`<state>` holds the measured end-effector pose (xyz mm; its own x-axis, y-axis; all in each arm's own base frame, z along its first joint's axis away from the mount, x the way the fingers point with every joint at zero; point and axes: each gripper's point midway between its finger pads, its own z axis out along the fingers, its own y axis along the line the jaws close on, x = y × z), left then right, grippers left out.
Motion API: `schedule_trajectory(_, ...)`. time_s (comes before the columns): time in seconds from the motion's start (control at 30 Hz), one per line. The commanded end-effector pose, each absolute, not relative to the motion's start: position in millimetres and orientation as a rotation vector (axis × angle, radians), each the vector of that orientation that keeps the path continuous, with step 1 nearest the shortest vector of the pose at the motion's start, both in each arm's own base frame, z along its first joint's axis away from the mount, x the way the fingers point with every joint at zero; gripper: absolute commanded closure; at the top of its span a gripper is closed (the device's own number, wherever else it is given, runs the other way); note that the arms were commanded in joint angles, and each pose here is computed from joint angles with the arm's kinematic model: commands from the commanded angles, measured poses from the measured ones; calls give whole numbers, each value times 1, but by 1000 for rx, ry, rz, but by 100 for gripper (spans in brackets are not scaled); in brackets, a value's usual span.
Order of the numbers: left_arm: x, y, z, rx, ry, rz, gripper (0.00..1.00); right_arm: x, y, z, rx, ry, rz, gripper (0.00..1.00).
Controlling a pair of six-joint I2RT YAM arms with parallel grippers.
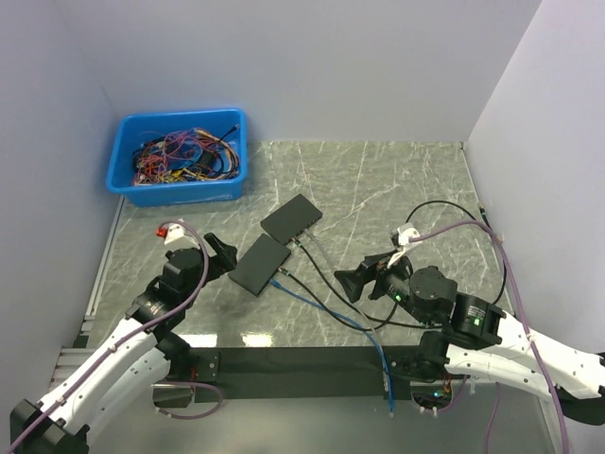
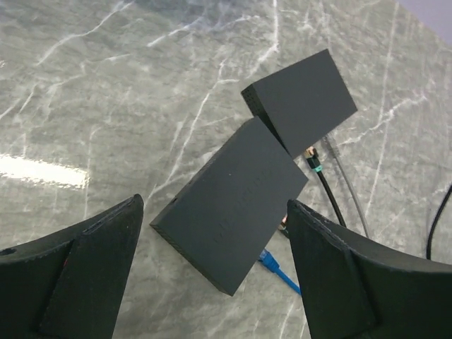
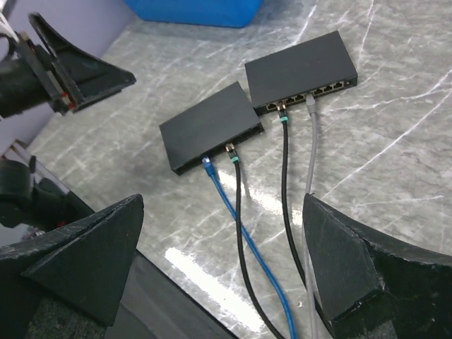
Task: Insert the plug into the switch port
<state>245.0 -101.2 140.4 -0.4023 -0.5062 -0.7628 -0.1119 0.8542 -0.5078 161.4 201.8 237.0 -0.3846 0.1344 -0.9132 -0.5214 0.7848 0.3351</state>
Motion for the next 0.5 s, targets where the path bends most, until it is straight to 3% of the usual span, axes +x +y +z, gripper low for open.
schedule_trajectory(0.0,247,-109,161,-407,1883,-531,12,163,199,238,-242,1840,737,0)
schedule_trajectory(0.47,242,-106,173,-399,1811,-572,12,167,193,239,-212,1849,696,0)
